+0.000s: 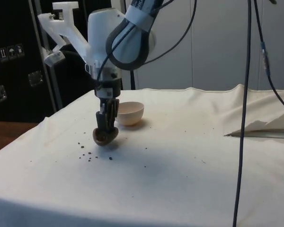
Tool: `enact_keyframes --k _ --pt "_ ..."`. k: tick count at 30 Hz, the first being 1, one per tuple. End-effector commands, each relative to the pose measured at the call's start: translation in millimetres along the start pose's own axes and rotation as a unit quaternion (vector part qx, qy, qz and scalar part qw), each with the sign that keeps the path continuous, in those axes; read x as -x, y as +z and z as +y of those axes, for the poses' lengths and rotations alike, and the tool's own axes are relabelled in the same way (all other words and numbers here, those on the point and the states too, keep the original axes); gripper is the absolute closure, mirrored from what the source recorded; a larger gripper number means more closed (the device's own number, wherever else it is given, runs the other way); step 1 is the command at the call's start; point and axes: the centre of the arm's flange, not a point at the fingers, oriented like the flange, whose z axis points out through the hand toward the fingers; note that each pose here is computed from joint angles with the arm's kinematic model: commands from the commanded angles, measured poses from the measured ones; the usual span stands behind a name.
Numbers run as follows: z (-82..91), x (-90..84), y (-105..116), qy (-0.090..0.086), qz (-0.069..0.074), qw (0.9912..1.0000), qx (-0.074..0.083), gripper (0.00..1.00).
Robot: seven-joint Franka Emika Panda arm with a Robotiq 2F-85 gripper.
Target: Pour the coffee beans from the cup into the bowl.
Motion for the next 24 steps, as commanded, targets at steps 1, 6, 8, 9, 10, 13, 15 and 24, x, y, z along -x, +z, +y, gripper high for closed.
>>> enact_keyframes --k 1,6,8,9,10,13,15,24 --pt "0.2 0.4 -7 0.002 -0.002 1.0 0.0 0.97" --pt "1.3 -2.4 -22 0.004 -0.004 0.99998 0.003 0.97" --pt "0.9 -3.1 -27 0.005 -0.005 0.99997 0.004 0.97" --pt "1.6 -3.5 -30 0.006 -0.006 0.99995 0.004 0.97" --pt "1.7 -3.9 -33 0.006 -0.007 0.99995 0.005 0.97" --pt "3.8 -5.0 -41 0.009 -0.008 0.99991 0.006 0.97" --pt "3.3 -6.0 -42 0.007 -0.007 0.99994 0.005 0.97" --pt "17.4 -10.5 -71 0.013 -0.012 0.99976 0.013 0.97"
